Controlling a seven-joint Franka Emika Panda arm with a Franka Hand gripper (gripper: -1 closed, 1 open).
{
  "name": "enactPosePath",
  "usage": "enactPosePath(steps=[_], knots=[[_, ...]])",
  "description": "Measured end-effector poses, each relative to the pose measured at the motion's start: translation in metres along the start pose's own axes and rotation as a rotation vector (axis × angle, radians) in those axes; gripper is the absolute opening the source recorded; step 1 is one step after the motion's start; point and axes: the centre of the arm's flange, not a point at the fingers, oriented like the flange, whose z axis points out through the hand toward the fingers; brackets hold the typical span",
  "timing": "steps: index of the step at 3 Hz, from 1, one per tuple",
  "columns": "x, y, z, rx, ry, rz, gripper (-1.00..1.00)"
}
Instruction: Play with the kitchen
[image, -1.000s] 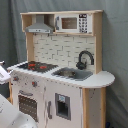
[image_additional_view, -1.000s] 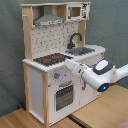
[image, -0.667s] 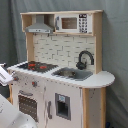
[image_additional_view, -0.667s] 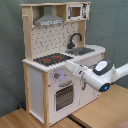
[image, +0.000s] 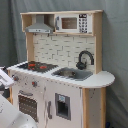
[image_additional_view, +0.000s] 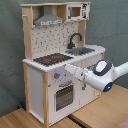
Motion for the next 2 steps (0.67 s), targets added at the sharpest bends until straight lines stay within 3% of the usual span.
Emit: enactPosePath(steps=[1,2], knots=[[0.003,-0.013,-0.006,0.040,0.068,0.054,1.00],[0.001,-0.028,-0.009,0.074,0.106,0.103,1.00]])
